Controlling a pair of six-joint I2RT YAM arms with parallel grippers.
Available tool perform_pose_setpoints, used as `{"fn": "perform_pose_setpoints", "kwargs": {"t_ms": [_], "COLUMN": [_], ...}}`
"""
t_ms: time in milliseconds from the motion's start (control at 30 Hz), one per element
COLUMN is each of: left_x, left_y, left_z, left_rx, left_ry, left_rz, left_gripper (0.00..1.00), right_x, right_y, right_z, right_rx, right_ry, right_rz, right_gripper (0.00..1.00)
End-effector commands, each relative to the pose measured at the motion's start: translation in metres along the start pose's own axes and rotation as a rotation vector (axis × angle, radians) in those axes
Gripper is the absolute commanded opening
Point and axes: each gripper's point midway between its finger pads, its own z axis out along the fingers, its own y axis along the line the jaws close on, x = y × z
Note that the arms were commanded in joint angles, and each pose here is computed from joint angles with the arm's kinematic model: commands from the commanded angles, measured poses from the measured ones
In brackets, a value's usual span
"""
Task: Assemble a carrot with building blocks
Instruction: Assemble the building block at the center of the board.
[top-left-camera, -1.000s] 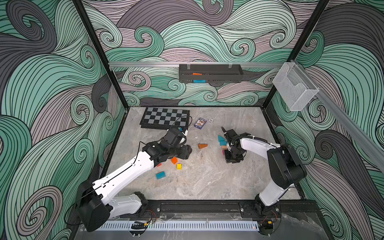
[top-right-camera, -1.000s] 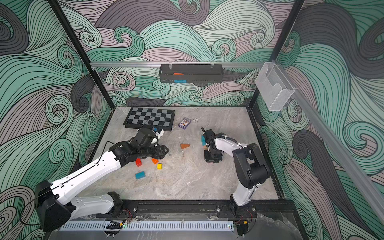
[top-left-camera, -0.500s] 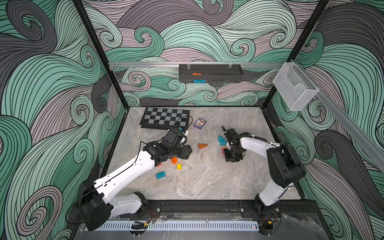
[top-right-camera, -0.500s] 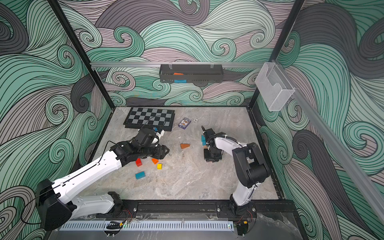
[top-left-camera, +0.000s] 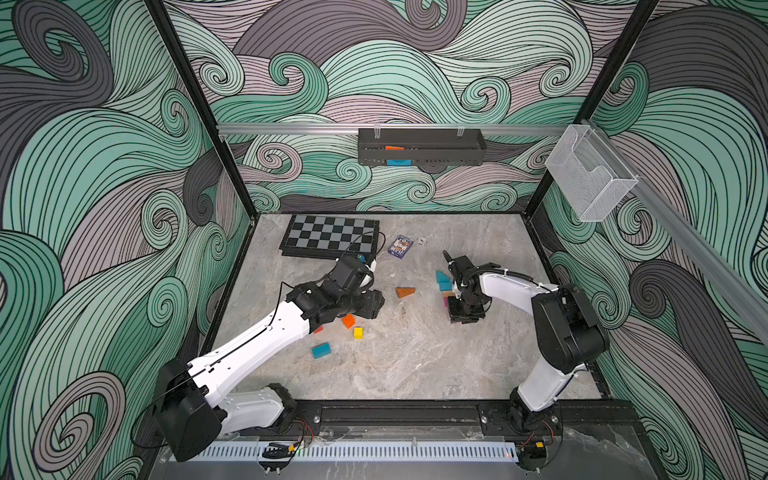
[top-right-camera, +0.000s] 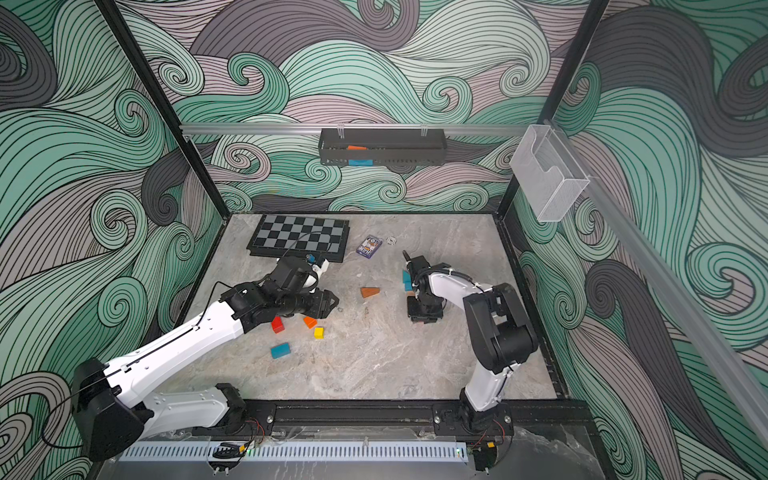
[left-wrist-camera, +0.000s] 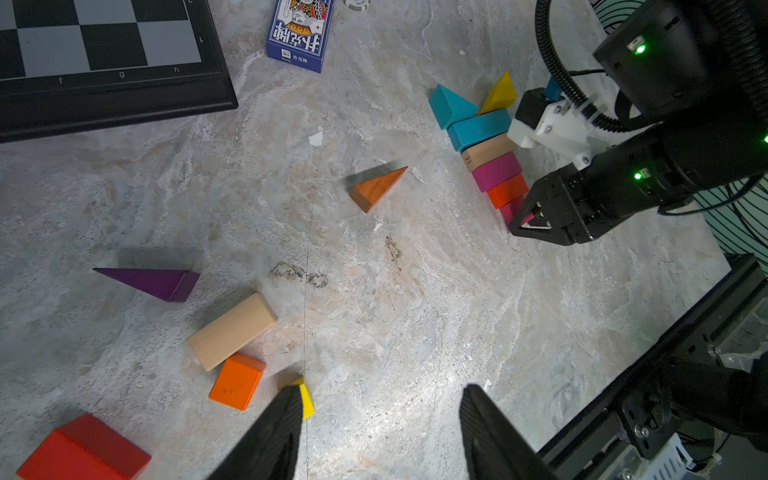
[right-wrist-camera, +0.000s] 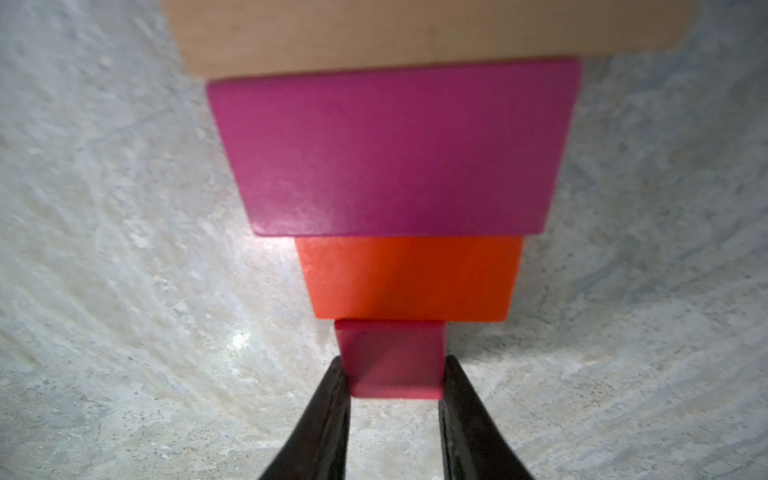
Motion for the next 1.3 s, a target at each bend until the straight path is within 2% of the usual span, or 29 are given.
{"fn": "perform_pose_setpoints", "kwargs": {"t_ms": [0, 333, 567, 667, 967, 1267], "left_x": [-0.019, -0.02, -0.021, -0.022, -0.022, -0.024], "left_y": [-0.006, -0.006, -0.006, -0.007, -0.009, -0.012], "left_z": [-0.005, -0.004, -0.004, -0.005, -0.004, -0.002], "left_rx": [0.021, 0.021, 0.02, 0.023, 0.03, 0.042], "left_ry": [-0.043, -0.043, -0.046, -0.048, -0.046, -0.041], "left_rz": [0.016, 0.015, 0.016, 0.016, 0.017, 0.019], "left_gripper": [0.62, 0.62, 0.62, 0.62, 0.62, 0.62], "right_x": [-0.002, -0.006, -0.008, -0.009, -0.011, -0.012], "right_y": [-0.001, -0.002, -0.002, -0.005, -0.018, -0.023], "right_z": [0.019, 0.019, 0.018, 0.016, 0.014, 0.013], "right_rx": [0.0, 0.001, 0.004, 0.016, 0.051, 0.069], "right_ry": [0.017, 0.012, 0.002, -0.008, -0.024, -0.031], "right_rz": [0.014, 0.022, 0.022, 0.025, 0.039, 0.036], "right_gripper": [0.34, 0.37, 0.49, 0.5, 0.37, 0.34]}}
